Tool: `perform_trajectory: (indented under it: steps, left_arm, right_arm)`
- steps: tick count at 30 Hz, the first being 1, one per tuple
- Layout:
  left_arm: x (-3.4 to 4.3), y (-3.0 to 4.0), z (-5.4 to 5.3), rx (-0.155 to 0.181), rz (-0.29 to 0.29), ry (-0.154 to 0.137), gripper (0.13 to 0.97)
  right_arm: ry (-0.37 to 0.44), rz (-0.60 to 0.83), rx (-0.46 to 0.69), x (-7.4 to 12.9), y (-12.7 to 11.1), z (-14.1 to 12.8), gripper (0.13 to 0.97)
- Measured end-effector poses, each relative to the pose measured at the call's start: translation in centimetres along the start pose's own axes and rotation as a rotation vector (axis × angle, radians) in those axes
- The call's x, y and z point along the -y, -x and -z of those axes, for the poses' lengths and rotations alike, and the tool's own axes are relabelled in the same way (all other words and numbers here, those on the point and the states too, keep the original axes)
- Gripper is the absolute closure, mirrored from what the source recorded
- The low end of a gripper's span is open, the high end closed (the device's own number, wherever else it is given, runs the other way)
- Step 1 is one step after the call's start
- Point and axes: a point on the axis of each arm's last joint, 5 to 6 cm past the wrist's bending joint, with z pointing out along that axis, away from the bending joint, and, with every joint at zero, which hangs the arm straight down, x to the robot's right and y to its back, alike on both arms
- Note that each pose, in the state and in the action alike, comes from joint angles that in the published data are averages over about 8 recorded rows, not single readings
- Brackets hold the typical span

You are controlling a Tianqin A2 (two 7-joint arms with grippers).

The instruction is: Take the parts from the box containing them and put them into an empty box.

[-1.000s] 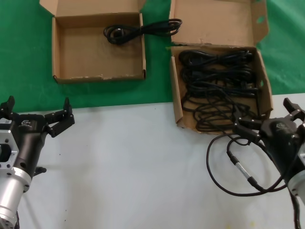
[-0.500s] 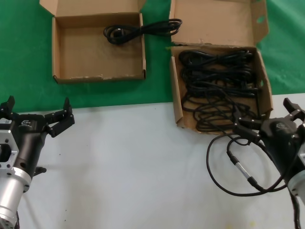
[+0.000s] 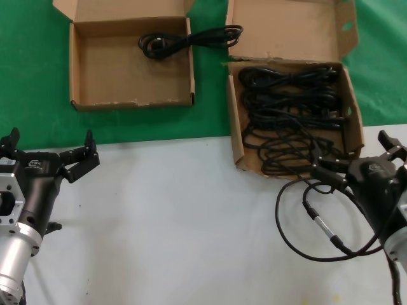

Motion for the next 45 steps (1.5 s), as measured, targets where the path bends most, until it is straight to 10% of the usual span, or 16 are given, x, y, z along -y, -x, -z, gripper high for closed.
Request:
perform_trajectory:
  steps: [45]
  left_arm:
    - [0.0,0.0,0.0,0.0,0.0,0.0,0.132]
  right_arm:
    - [0.0,0.0,0.0,0.0,0.0,0.0,0.13]
